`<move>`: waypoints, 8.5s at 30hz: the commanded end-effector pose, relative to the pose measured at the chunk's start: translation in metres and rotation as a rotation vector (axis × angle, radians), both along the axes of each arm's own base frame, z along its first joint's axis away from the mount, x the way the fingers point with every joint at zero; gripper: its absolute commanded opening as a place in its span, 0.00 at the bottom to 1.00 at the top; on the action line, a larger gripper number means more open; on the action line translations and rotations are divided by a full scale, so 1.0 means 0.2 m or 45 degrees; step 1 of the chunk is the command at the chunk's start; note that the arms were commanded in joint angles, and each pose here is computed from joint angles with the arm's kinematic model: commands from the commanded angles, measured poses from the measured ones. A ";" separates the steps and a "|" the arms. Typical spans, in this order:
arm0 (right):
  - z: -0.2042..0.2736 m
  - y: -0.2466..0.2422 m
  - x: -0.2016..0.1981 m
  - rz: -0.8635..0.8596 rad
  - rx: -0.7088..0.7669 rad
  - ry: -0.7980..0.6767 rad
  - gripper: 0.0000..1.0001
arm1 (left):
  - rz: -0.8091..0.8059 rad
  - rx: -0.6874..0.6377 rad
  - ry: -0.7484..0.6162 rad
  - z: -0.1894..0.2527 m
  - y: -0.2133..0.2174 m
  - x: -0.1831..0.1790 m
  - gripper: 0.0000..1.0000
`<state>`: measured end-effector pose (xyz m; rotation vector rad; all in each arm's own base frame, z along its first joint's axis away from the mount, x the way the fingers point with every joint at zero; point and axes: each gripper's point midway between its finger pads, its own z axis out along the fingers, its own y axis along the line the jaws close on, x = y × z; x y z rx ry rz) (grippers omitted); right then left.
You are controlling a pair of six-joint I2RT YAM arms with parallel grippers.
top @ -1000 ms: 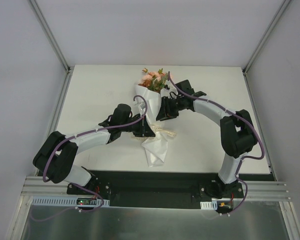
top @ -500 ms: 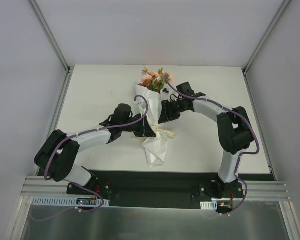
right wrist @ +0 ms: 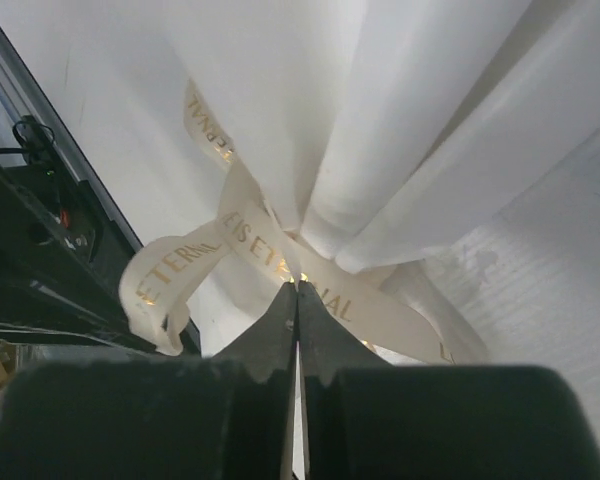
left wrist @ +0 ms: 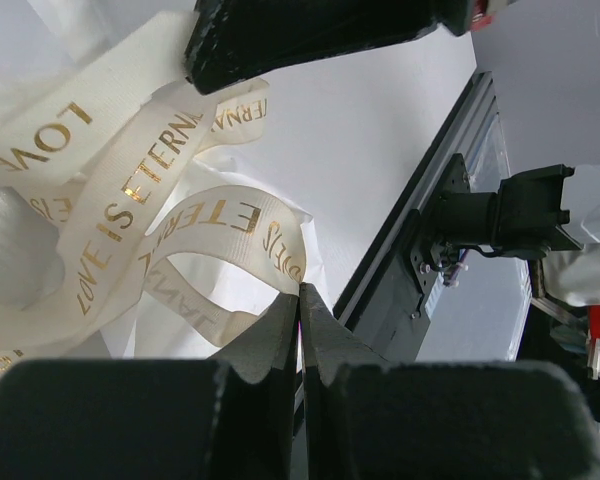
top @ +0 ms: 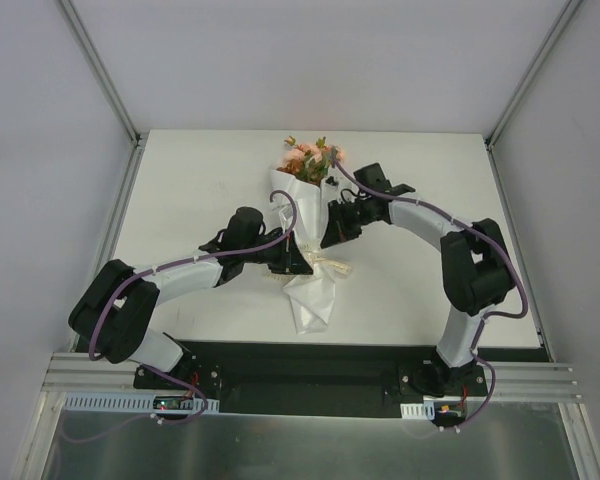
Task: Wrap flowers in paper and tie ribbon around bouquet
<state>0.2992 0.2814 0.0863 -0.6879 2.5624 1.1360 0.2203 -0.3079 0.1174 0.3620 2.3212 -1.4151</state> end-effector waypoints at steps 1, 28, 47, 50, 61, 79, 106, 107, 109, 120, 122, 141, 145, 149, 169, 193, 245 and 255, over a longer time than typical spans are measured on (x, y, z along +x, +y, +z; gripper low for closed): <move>0.26 0.09 -0.01 0.042 0.056 -0.081 0.00 | 0.010 -0.036 -0.068 0.06 0.01 0.03 0.01; 0.37 0.43 -0.11 0.156 0.099 0.098 0.61 | 0.023 -0.028 -0.153 0.02 0.06 -0.02 0.00; 0.36 0.23 -0.51 0.061 -0.009 -0.723 0.66 | 0.128 0.061 0.361 0.04 0.02 0.20 0.00; 0.31 0.37 -0.57 0.160 -0.042 -0.755 0.67 | 0.139 0.067 0.452 0.03 0.08 0.21 0.00; 0.02 0.70 -0.51 0.348 -0.239 -0.843 0.65 | 0.073 0.158 0.624 -0.03 0.25 0.18 0.00; -0.30 0.72 -0.53 0.314 -0.377 -0.684 0.61 | 0.015 0.138 0.565 0.02 0.30 0.18 0.00; -0.46 0.41 -0.46 -0.135 -0.651 -0.755 0.50 | 0.258 0.334 0.391 -0.10 0.51 0.40 0.00; -0.47 0.42 -0.46 -0.128 -0.652 -0.755 0.51 | 0.257 0.327 0.408 -0.11 0.51 0.40 0.00; -0.47 0.41 -0.47 -0.137 -0.665 -0.748 0.50 | 0.257 0.306 0.442 -0.11 0.50 0.40 0.00; -0.38 0.56 -0.45 -0.050 -0.583 -0.818 0.11 | 0.230 0.262 0.455 -0.12 0.48 0.36 0.00; -0.31 0.59 -0.45 -0.045 -0.540 -0.836 0.03 | 0.230 0.256 0.463 -0.13 0.48 0.35 0.00; 0.36 0.49 -0.65 0.025 -0.141 -0.816 0.00 | 0.196 0.086 0.417 0.09 0.34 0.27 0.00; 0.36 0.20 -0.67 -0.141 -0.279 -0.784 0.00 | 0.226 0.063 0.322 0.20 0.31 0.28 0.00; 0.28 -0.14 -0.71 -0.314 -0.508 -0.693 0.00 | 0.231 0.026 0.278 0.28 0.27 0.30 0.00; 0.03 -0.99 -0.86 -1.009 -1.132 -0.105 0.00 | 0.242 0.007 0.303 0.26 0.16 0.37 0.00; 0.25 0.08 -0.22 -0.001 -0.148 -0.601 0.46 | 0.135 -0.003 0.351 0.20 0.16 0.26 0.00; -0.08 -0.14 -0.30 -0.365 -0.295 -0.192 0.01 | 0.335 0.242 0.311 -0.04 0.44 0.03 0.00; -0.05 -0.10 -0.28 -0.391 -0.250 -0.172 0.00 | 0.366 0.503 0.075 0.09 0.51 0.14 0.58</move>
